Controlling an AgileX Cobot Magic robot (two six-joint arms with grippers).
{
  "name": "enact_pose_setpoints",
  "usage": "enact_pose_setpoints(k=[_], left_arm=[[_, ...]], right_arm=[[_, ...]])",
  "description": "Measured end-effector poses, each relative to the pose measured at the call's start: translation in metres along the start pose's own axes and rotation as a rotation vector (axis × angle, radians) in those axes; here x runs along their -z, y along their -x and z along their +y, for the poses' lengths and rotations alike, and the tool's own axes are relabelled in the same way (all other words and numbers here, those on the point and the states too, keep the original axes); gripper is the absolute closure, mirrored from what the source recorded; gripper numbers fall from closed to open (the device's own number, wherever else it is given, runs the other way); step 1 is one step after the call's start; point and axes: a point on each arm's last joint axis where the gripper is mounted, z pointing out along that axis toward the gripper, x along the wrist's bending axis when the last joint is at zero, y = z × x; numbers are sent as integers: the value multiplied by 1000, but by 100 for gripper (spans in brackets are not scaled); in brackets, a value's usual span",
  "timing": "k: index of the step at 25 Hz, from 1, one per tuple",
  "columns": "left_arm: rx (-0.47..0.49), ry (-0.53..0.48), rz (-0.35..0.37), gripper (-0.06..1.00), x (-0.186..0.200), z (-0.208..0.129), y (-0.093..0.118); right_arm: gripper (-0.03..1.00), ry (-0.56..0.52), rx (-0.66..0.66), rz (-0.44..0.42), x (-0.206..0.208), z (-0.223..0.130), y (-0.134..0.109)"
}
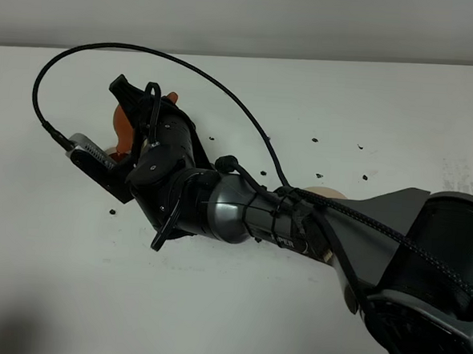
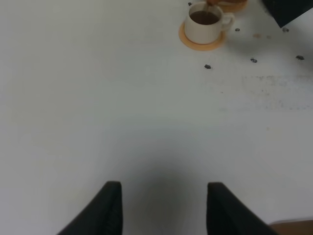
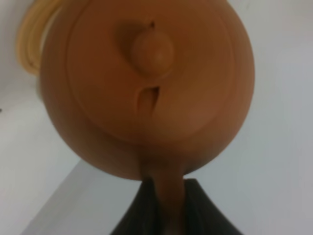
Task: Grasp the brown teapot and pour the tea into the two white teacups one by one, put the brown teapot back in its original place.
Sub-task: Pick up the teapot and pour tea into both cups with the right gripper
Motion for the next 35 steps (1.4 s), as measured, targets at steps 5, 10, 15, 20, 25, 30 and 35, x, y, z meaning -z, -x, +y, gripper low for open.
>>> enact_pose_setpoints(k=[5, 10, 15, 20, 25, 30, 35], left_arm=[[0, 0, 0, 52, 0, 0, 0], [0, 0, 0, 52, 0, 0, 0], [0, 0, 0, 52, 0, 0, 0], [0, 0, 0, 52, 0, 0, 0], [0, 0, 0, 52, 0, 0, 0], [0, 0, 0, 52, 0, 0, 0], [0, 0, 0, 52, 0, 0, 0]], right_arm=[[85, 3, 27, -3, 1, 1, 1], [85, -1, 50, -12, 1, 1, 1], [85, -6, 74, -29, 1, 1, 3], [85, -11, 96, -42, 1, 0, 4], [85, -12, 99, -44, 1, 0, 4], [85, 3, 19, -2, 2, 0, 2], [85, 14, -113, 28, 10, -8, 8]])
